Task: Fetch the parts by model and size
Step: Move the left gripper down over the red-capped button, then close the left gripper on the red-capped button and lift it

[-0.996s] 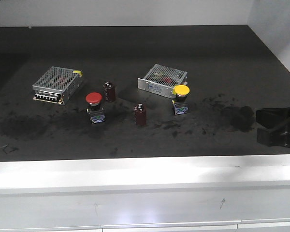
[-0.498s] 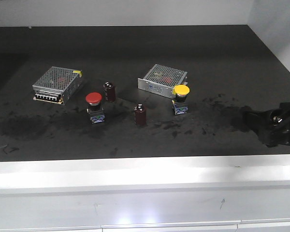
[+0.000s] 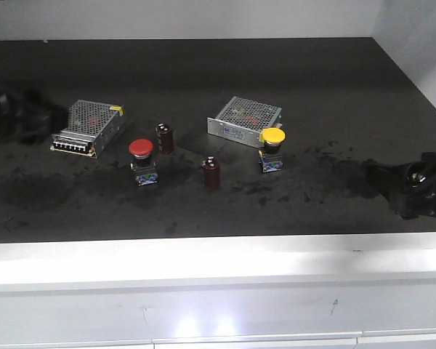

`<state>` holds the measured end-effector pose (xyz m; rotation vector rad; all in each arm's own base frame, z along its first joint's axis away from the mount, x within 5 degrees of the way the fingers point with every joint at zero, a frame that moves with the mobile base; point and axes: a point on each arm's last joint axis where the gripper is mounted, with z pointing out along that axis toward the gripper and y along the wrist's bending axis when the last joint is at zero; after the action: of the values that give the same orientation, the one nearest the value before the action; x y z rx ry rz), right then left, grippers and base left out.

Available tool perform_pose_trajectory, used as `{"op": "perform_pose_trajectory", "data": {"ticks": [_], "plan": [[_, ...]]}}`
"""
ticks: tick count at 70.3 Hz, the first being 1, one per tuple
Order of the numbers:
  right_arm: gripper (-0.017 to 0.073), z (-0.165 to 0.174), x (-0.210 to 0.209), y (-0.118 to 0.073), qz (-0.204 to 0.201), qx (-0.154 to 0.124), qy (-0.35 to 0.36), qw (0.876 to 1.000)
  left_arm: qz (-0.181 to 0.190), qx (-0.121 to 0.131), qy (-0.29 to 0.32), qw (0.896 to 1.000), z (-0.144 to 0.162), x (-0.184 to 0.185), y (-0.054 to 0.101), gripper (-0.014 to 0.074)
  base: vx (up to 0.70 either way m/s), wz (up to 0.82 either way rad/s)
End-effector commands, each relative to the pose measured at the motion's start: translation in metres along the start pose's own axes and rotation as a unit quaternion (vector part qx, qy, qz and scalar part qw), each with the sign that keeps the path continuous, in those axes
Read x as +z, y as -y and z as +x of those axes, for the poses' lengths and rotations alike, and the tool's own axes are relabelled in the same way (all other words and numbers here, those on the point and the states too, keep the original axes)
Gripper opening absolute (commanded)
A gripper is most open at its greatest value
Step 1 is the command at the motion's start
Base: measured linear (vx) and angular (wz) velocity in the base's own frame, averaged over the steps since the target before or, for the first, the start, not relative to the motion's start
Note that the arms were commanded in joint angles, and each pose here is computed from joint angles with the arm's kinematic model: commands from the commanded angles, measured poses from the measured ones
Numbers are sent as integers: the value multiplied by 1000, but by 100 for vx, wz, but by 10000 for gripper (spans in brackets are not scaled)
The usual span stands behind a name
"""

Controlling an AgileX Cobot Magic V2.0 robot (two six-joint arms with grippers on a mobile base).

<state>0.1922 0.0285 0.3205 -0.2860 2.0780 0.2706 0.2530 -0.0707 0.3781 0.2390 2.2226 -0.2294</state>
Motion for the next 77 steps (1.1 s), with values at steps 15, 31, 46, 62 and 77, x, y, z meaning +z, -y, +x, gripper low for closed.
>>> {"op": "perform_pose_trajectory", "data": {"ticks": [15, 31, 46, 62, 77], "plan": [[552, -15, -7, 3, 19, -2, 44, 999, 36, -4, 6, 999, -62, 48, 31, 513, 0, 0], [552, -15, -7, 3, 19, -2, 44, 999, 24, -21, -55, 998, -81, 102, 36, 513, 0, 0], [552, -15, -7, 3, 19, -2, 44, 999, 18, -29, -113, 993, -82, 145, 38, 513, 0, 0], [552, -15, -7, 3, 19, -2, 44, 999, 11, -40, -150, 988, -75, 168, 38, 513, 0, 0], [552, -15, -7, 3, 19, -2, 44, 999, 5, -39, -183, 982, -67, 175, 37, 513, 0, 0]]}}
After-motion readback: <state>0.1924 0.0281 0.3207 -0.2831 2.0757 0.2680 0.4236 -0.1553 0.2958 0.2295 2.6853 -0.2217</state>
